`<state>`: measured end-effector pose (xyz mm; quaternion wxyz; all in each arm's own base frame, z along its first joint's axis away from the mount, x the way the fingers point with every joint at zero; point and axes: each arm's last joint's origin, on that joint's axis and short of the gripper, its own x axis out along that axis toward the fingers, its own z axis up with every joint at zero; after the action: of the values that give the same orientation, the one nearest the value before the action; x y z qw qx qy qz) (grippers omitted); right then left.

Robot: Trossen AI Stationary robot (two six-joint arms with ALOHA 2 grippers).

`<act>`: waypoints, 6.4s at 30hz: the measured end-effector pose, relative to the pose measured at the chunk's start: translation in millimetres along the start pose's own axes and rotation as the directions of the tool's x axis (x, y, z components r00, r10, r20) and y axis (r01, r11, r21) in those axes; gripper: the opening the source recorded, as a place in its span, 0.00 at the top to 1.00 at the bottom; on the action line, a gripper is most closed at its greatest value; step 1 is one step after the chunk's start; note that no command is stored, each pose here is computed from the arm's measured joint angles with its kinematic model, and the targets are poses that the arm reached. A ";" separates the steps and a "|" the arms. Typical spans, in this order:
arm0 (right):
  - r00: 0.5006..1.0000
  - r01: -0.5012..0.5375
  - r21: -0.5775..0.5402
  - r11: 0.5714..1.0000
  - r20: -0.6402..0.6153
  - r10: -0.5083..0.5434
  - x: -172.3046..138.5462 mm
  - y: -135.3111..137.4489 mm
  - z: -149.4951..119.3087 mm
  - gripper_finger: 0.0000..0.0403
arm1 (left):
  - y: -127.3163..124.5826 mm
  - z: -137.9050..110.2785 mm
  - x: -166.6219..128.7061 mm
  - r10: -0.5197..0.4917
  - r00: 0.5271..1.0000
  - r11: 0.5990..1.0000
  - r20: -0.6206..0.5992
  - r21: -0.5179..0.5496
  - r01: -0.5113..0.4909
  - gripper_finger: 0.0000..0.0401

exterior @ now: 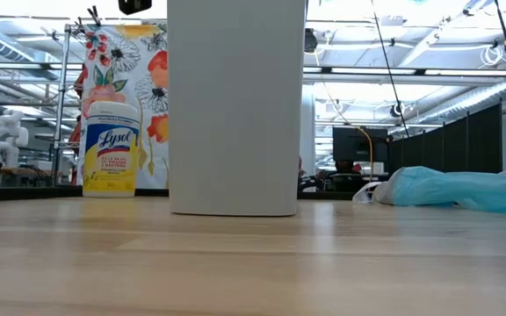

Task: Place trash/remove bag and relplace
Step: Close the blue trash bag

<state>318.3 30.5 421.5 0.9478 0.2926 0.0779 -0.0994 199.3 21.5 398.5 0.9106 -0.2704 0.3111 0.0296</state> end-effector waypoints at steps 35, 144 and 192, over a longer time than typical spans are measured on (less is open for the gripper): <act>0.998 0.055 0.049 0.997 -0.015 -0.055 27.3 -13.8 -7.2 0.90 | 9.9 17.0 9.0 0.142 0.978 0.962 0.151 0.210 -0.172 0.95; 0.986 -0.004 0.177 0.984 -0.161 0.033 58.9 -32.6 10.5 0.74 | -15.4 23.2 31.4 -0.029 0.982 0.966 0.186 0.257 -0.020 0.99; 0.970 0.027 -0.085 0.996 -0.239 -0.047 32.1 -19.1 46.7 1.00 | -33.7 9.5 33.0 -0.098 0.989 0.940 0.112 0.338 0.055 0.99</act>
<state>349.1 -16.1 442.7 0.9405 0.2622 0.2017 -0.0775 238.5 -6.2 401.5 0.9617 -0.1219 0.2420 -0.0417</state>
